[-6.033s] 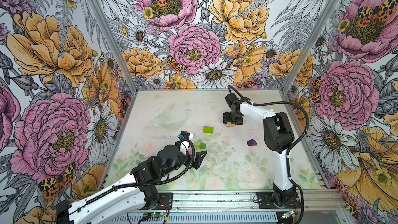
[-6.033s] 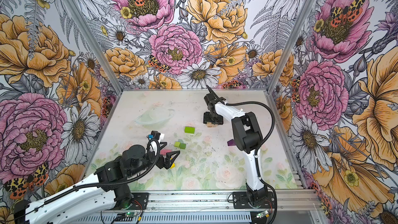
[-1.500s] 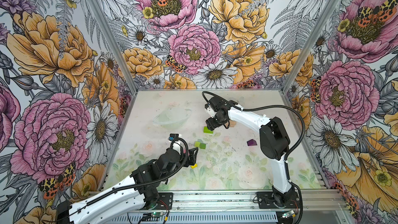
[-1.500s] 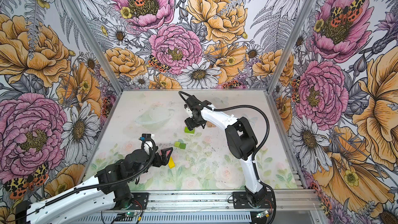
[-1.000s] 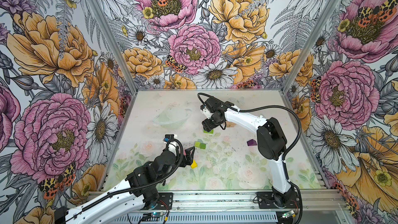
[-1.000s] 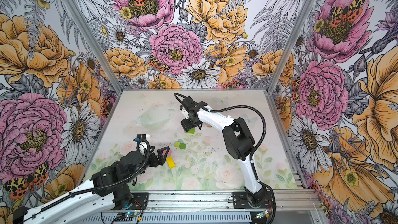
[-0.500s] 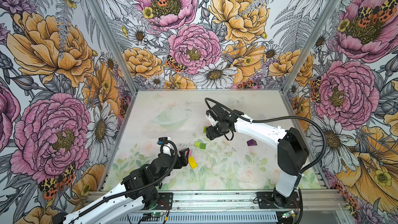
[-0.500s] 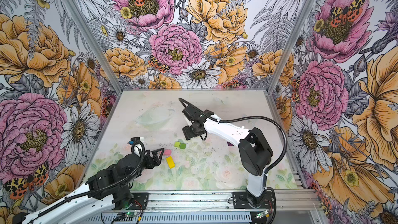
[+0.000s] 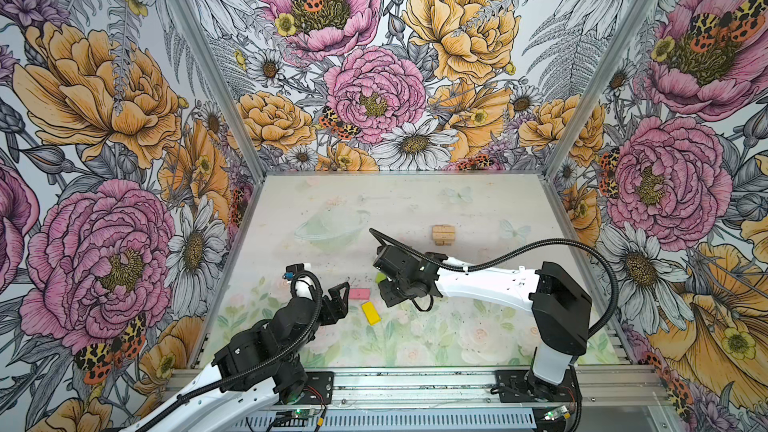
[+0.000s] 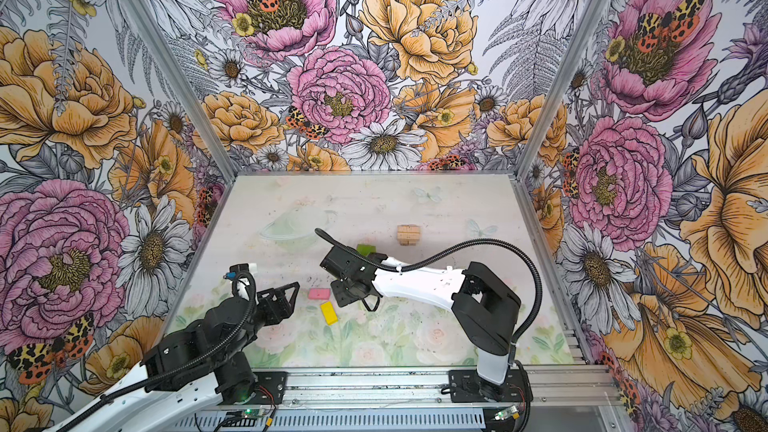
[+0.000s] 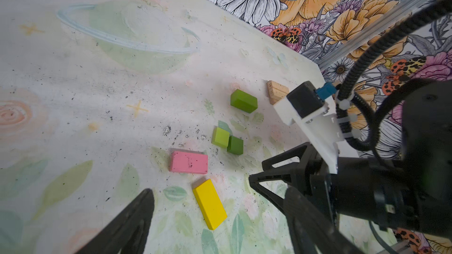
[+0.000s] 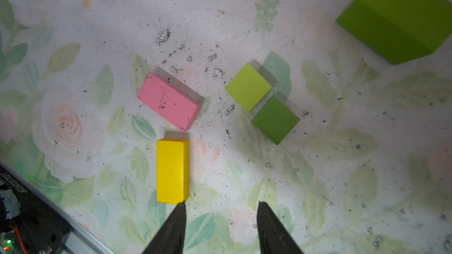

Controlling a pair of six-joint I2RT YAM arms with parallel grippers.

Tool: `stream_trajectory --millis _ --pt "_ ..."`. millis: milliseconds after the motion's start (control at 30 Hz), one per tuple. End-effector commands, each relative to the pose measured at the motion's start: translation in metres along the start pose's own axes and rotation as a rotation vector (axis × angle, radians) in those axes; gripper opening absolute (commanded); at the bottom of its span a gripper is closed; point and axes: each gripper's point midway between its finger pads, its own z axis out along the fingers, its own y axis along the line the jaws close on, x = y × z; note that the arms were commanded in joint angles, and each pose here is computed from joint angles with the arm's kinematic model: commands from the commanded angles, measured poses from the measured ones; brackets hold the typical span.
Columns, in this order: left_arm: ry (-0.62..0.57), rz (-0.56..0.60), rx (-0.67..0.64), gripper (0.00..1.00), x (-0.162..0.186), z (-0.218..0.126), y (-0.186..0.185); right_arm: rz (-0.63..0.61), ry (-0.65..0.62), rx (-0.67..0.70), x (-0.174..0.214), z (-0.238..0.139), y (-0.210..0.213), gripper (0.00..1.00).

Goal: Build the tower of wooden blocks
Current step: 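Move the right gripper toward the yellow bar near the pink bar, then lower the right gripper and grasp the yellow bar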

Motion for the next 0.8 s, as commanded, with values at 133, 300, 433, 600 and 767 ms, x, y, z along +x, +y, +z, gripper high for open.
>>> stream_trajectory --millis 133,300,433,600,767 --pt "-0.002 -0.008 0.03 0.9 -0.025 -0.029 -0.01 0.08 -0.024 -0.069 -0.002 0.01 0.025 0.48" --pt "-0.033 0.005 0.072 0.92 -0.045 -0.043 -0.022 0.074 0.011 -0.08 0.007 0.02 0.034 0.5" --pt "-0.049 -0.002 0.083 0.92 -0.052 -0.05 -0.025 0.065 0.039 -0.083 0.013 0.03 0.04 0.52" --pt "-0.067 -0.008 0.092 0.92 -0.058 -0.056 -0.024 0.044 0.064 -0.058 0.019 0.041 0.043 0.53" --pt "-0.064 -0.001 0.079 0.93 -0.057 -0.059 -0.02 0.022 0.073 -0.04 0.022 0.048 0.046 0.53"
